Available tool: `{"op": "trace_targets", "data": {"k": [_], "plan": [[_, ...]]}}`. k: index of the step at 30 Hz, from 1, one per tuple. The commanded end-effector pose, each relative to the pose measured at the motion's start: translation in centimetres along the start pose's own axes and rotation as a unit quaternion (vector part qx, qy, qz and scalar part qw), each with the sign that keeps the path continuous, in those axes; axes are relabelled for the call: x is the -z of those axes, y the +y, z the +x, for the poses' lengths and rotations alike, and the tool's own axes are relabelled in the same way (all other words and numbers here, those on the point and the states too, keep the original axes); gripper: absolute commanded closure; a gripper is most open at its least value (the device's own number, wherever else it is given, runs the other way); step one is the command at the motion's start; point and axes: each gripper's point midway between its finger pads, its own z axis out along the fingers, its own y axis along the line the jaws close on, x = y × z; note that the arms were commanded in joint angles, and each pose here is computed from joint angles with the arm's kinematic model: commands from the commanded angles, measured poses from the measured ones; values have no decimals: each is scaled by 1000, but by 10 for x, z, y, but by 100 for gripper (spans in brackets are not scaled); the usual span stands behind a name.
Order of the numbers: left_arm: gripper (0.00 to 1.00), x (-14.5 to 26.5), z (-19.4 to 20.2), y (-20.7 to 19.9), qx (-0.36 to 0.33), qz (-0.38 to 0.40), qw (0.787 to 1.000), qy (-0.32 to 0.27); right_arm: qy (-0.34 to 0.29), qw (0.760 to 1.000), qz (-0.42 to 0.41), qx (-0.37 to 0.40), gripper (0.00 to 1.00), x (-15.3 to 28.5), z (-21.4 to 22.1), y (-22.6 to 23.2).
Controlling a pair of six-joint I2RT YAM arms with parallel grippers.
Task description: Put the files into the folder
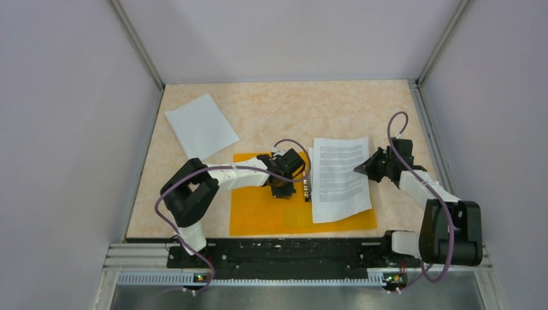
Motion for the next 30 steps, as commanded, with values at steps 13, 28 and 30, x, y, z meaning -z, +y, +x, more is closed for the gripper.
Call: {"op": "trace_targets", "data": {"k": [13,28,30], "plan": [[100,-12,7,9,-7,-21,1000,15,5,994,20,107,100,11,15,7],[100,-7,5,3,-5,-9,1000,12,0,992,36,123,66,26,33,0],[100,-6,4,2,-6,-6,1000,10,-3,992,41,122,59,29,34,-2]]}}
